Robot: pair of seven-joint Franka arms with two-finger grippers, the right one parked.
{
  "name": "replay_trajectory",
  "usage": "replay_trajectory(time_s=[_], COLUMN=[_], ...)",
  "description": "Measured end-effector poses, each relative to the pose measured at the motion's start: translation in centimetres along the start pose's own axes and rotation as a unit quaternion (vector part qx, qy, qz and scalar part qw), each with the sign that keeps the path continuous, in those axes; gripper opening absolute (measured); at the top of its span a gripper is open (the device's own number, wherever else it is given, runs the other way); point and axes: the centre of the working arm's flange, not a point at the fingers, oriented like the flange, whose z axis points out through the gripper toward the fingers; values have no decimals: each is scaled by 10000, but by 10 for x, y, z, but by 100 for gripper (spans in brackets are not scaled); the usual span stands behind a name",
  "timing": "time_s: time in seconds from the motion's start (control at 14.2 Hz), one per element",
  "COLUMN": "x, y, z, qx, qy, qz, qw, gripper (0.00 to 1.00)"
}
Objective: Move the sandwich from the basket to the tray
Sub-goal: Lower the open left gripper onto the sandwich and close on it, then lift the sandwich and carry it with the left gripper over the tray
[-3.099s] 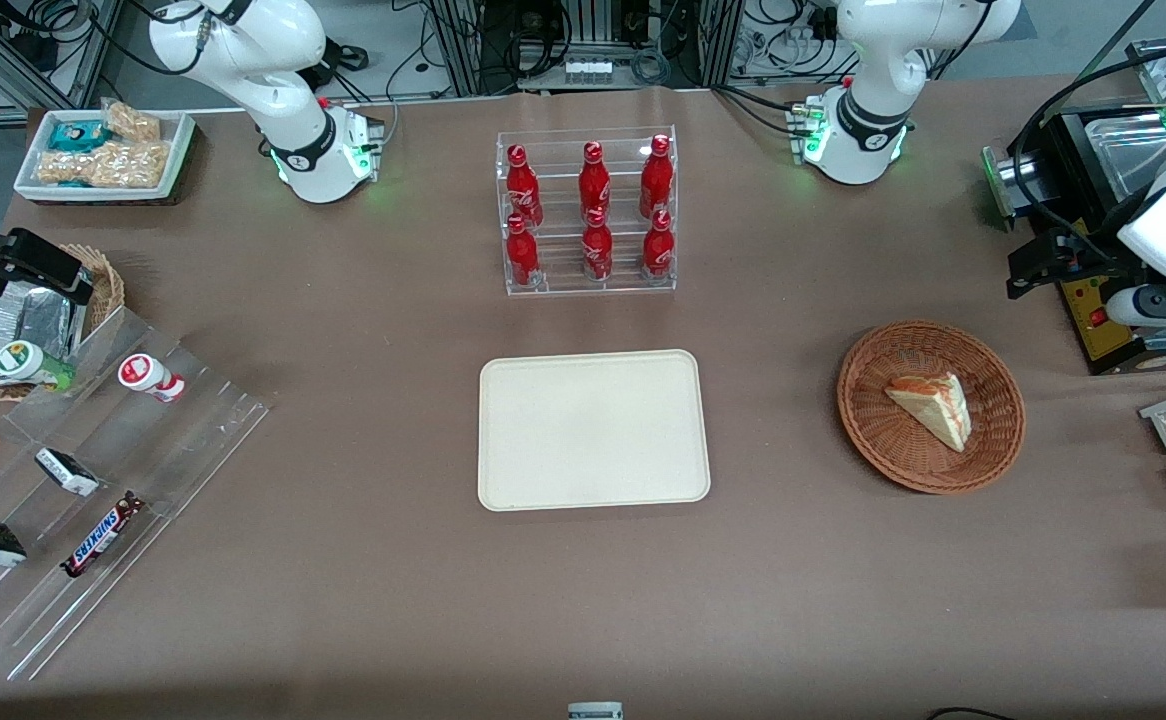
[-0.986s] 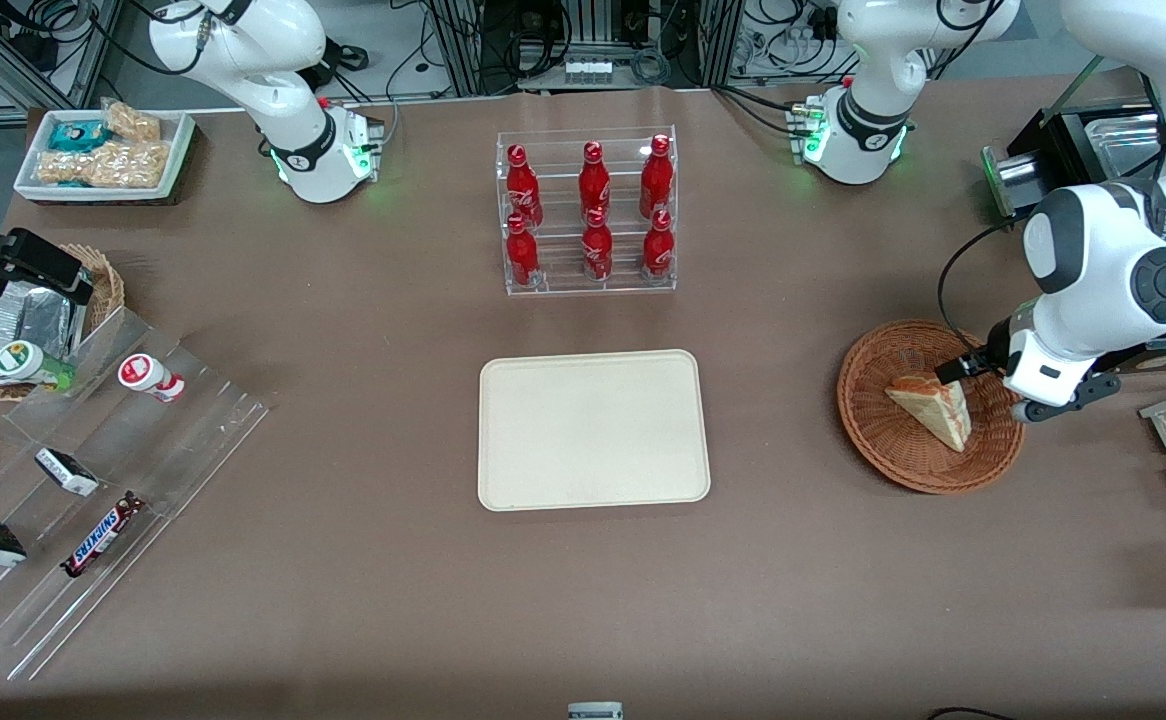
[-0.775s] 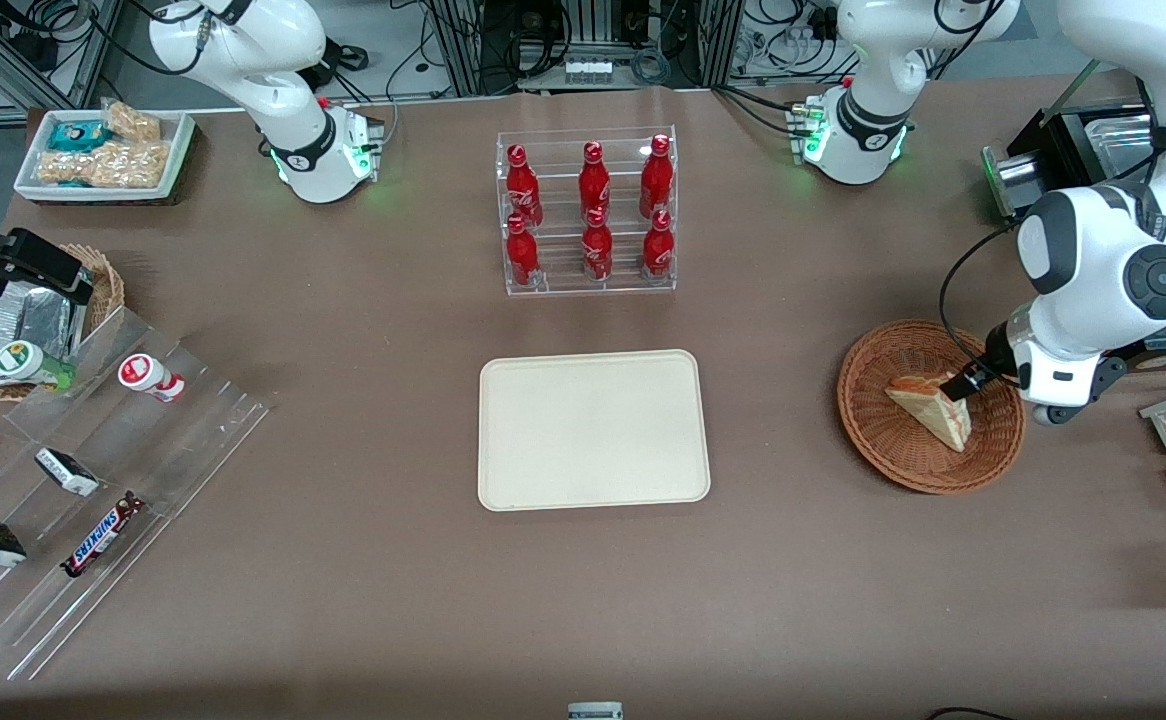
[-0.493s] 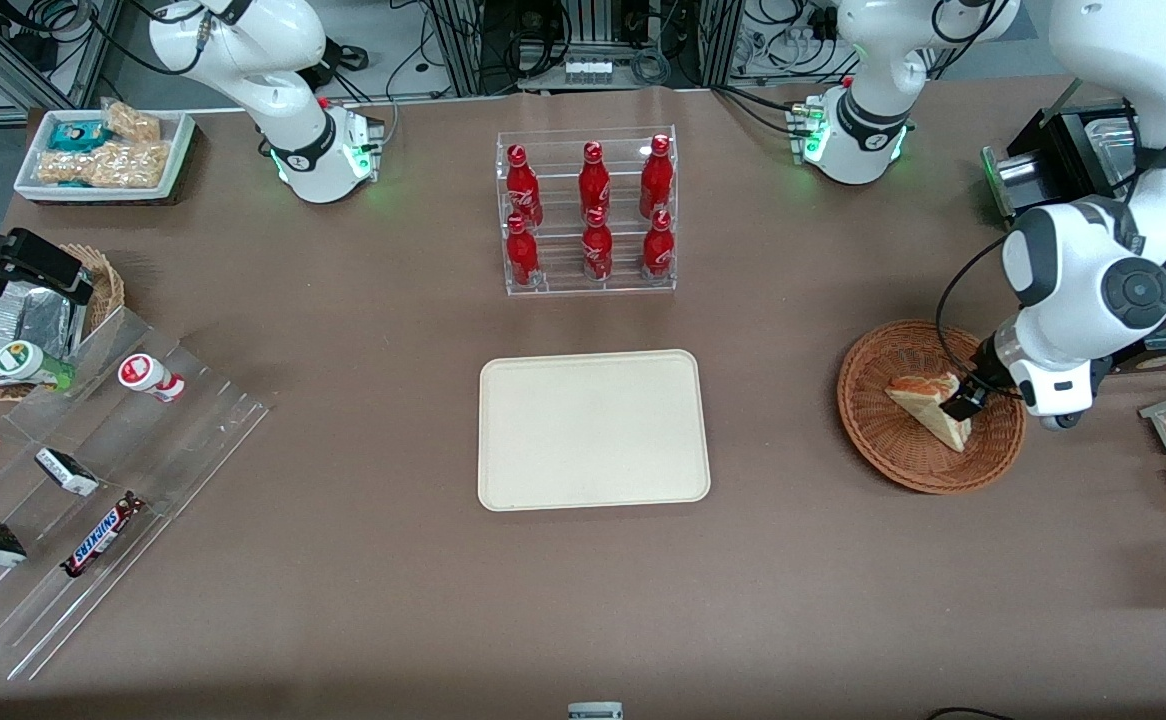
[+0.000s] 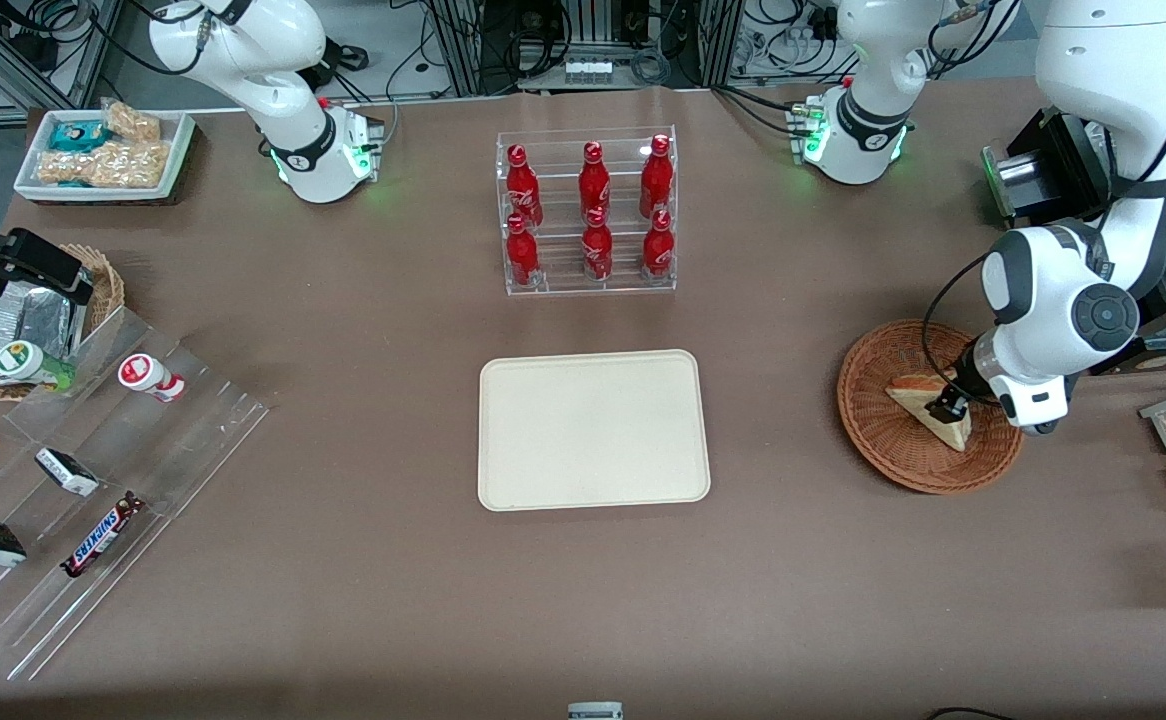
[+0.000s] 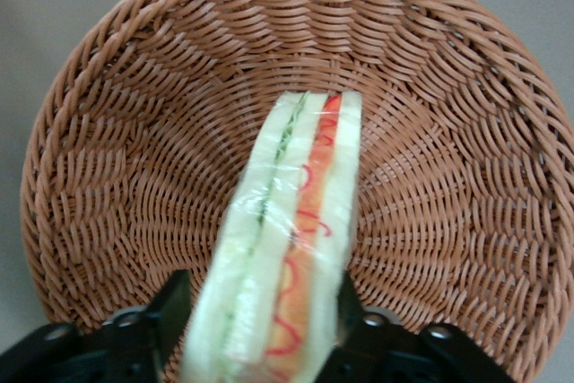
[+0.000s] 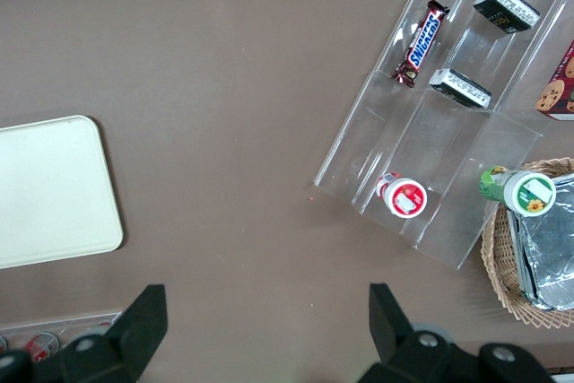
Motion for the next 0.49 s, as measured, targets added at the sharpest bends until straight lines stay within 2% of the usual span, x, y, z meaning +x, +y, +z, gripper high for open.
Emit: replay_trajectory(time_s=[0.07,0.28,0.49], x=[0,-1,-18], y=[3,15,39], z=[-3,-18,-40], qx=[-26,-24,54], qy=[20,20,-23], qz=[31,404,956], qw=[10000,9992,9954], gripper=[52,30,25])
